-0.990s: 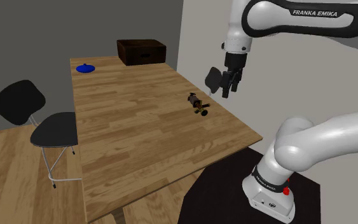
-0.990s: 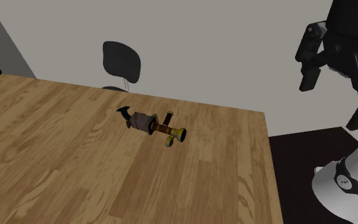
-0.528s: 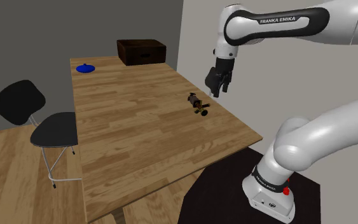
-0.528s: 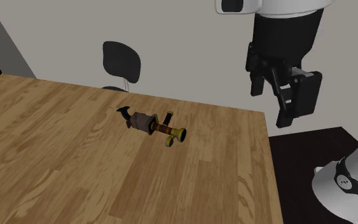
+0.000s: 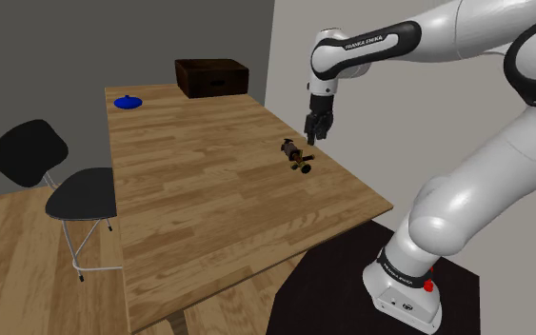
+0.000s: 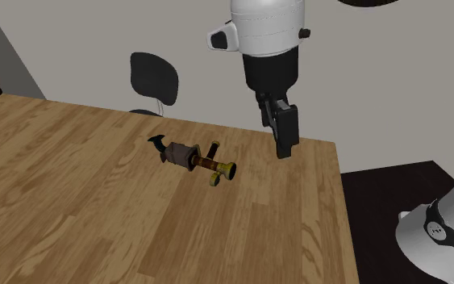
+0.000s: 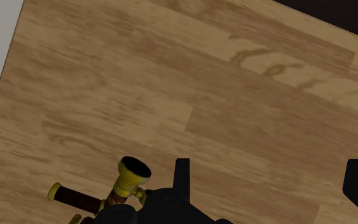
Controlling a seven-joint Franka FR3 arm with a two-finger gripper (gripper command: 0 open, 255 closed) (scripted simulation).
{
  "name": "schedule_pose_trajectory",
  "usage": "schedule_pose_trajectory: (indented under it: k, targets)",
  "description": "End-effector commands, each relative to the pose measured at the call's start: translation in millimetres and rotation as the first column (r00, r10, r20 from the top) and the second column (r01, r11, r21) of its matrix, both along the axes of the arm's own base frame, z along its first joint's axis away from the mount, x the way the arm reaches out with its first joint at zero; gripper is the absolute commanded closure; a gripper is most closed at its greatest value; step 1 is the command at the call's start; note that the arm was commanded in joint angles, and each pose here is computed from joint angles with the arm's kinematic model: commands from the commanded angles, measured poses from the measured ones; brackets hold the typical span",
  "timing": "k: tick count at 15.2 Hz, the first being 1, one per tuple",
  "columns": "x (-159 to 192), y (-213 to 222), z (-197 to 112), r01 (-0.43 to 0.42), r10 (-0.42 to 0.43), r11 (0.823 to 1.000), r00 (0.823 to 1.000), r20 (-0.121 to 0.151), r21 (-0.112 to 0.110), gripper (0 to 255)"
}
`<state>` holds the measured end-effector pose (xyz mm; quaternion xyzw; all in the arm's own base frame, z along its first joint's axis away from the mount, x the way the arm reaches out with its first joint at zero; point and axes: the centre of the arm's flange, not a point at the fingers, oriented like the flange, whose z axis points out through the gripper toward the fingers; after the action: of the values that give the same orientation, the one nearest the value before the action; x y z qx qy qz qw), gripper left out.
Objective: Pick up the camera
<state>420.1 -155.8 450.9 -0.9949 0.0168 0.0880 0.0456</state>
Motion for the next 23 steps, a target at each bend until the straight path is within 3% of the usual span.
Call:
schedule_pose_trajectory:
  k: [1, 21, 23]
  targets:
    - [13.7, -18.2, -17.0, 0.001, -0.001, 1.000, 1.000, -0.002, 0.002, 0]
    - [167.9, -185.6, -162.2, 0.019, -0.019, 0.999, 0.999, -0.026, 0.036, 0]
    - [169.6, -187.5, -169.2, 0.020, -0.019, 0.999, 0.999, -0.026, 0.036, 0]
